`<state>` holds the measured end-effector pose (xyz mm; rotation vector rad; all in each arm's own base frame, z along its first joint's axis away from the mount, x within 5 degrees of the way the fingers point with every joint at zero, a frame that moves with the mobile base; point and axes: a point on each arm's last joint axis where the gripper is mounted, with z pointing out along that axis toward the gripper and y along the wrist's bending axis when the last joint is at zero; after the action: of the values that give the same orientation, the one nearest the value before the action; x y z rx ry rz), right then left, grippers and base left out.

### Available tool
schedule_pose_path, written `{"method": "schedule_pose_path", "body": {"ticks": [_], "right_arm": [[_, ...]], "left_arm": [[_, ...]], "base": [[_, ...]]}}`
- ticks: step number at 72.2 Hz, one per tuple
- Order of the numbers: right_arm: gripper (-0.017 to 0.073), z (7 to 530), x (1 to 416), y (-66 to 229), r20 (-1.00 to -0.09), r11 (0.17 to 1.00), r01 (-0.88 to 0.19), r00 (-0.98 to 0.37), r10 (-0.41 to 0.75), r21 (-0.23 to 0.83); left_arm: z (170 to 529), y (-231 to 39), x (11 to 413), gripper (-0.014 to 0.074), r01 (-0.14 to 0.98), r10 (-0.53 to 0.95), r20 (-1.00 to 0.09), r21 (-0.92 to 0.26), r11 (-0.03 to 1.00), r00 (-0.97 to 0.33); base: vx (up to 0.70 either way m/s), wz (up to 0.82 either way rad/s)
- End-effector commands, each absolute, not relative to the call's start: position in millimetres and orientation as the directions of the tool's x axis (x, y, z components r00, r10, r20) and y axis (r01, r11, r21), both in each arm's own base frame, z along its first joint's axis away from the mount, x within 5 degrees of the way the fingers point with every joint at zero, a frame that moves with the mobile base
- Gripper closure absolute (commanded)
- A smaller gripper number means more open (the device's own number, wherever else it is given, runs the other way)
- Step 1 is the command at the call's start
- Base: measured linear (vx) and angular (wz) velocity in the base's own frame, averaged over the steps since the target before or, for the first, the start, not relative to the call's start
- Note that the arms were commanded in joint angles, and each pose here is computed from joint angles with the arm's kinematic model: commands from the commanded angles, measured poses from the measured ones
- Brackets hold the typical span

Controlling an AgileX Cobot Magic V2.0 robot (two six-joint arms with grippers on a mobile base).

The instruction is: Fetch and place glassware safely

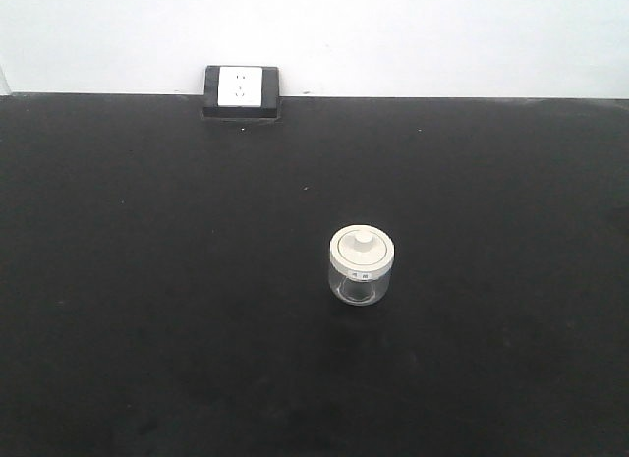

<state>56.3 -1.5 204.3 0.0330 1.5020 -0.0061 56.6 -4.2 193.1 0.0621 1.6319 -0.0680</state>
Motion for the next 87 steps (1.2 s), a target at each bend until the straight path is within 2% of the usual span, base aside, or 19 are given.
{"method": "schedule_pose_path", "body": {"ticks": [1, 87], "right_arm": [[0.0567, 204.6, 56.0, -1.4, -0.992, 1.000, 0.027, 0.127, -0.006, -0.003], [0.0567, 204.6, 56.0, -1.4, -0.992, 1.000, 0.027, 0.127, -0.006, -0.003]], "left_arm": [[189.7, -4.8, 56.7, 0.0601, 0.089, -0.005, -1.000, -0.006, 0.996, -0.010], [189.7, -4.8, 56.7, 0.0601, 0.089, -0.005, -1.000, -0.006, 0.996, -0.010]], "base": [[0.00, 0.00], [0.00, 0.00]]}}
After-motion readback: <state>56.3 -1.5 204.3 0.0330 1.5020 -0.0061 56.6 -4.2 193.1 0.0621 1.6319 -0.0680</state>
